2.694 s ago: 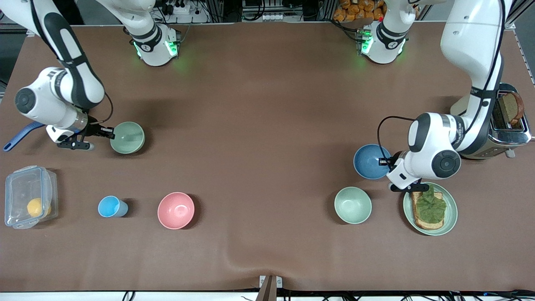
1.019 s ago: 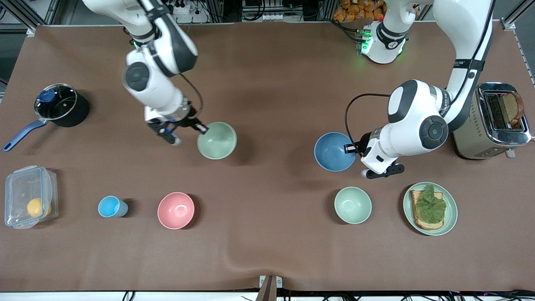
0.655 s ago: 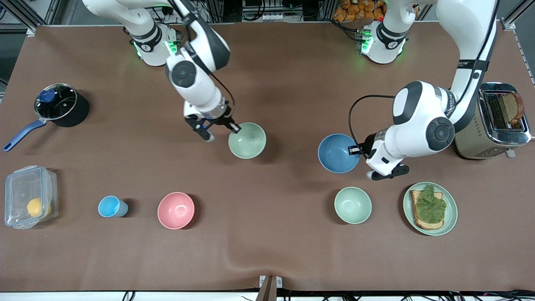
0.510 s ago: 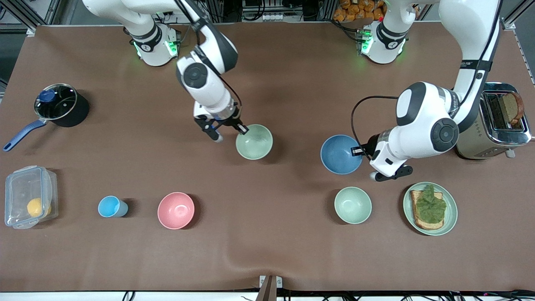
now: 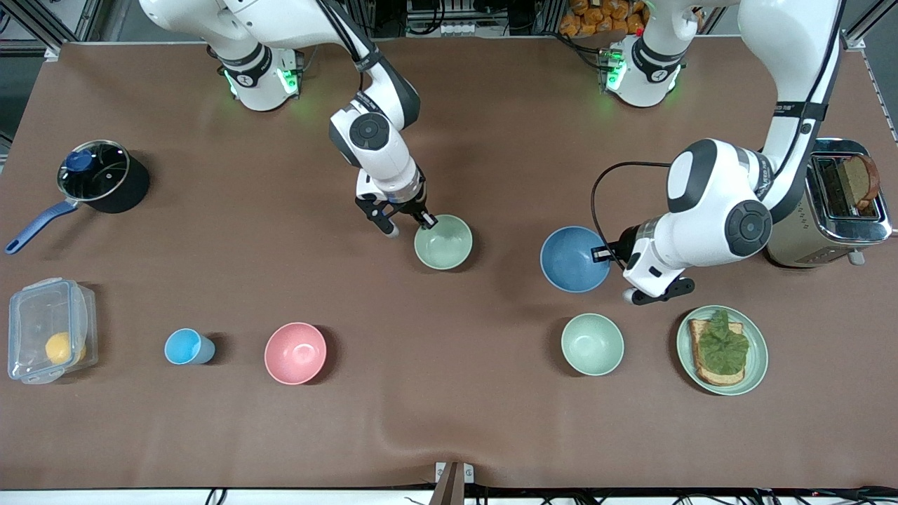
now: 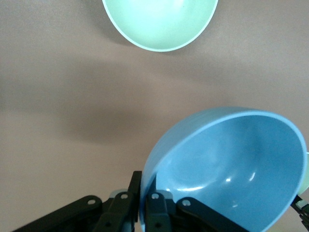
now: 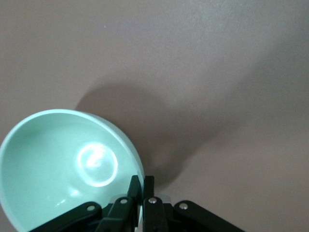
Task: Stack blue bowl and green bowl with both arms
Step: 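Slide the green bowl with the right gripper while the left gripper lifts the blue bowl, then lower the blue bowl into the green bowl with the left gripper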
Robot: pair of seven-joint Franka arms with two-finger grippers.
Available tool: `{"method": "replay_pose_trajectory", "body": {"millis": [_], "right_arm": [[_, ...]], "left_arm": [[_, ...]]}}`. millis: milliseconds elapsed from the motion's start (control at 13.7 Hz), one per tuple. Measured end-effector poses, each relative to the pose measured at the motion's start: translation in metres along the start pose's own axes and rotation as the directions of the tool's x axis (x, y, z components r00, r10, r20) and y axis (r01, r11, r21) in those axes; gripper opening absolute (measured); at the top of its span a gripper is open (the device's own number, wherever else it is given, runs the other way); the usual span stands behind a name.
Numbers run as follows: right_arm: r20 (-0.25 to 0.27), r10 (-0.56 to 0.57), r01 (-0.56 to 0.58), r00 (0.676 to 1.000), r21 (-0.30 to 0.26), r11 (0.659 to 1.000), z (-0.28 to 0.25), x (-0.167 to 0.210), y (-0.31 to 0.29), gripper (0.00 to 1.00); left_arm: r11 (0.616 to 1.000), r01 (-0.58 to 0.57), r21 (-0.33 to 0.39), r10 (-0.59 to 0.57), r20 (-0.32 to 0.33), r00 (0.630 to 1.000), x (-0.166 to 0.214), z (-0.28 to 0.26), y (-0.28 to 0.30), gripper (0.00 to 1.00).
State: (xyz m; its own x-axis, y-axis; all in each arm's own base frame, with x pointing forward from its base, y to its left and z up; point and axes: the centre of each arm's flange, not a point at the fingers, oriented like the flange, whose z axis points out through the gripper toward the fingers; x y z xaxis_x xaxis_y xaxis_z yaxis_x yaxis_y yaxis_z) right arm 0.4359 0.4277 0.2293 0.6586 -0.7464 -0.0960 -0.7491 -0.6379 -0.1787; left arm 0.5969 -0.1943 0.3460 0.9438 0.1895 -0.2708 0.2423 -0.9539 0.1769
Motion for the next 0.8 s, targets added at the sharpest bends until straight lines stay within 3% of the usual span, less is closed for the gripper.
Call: {"method": "replay_pose_trajectory", "body": {"millis": [364,583,655,801], "right_arm": [[-0.008,0.063,-0.063,0.998,0.001,0.998,-0.006,0.013,-0.005,0.62],[-0.012,0.126,-0.127,0.992,-0.081,0.989,-0.035,0.052,-0.019,0.93],[-0.01,0.153,-0.153,0.988,-0.106,0.982,-0.051,0.069,-0.027,1.0],[0.023,0.239,-0.235,0.971,-0.113,0.965,-0.074,0.1,-0.036,1.0]], "left_arm": [[1.0,0.012,-0.023,-0.011,0.005,1.0,0.001,0.001,0.001,0.07],[0.999,0.014,-0.041,-0.014,0.003,1.0,0.004,0.01,0.005,0.07],[0.998,0.013,-0.059,-0.013,0.011,1.0,0.002,0.015,0.011,0.07],[0.996,0.001,-0.085,0.002,0.031,1.0,-0.007,0.025,0.029,0.07]]}}
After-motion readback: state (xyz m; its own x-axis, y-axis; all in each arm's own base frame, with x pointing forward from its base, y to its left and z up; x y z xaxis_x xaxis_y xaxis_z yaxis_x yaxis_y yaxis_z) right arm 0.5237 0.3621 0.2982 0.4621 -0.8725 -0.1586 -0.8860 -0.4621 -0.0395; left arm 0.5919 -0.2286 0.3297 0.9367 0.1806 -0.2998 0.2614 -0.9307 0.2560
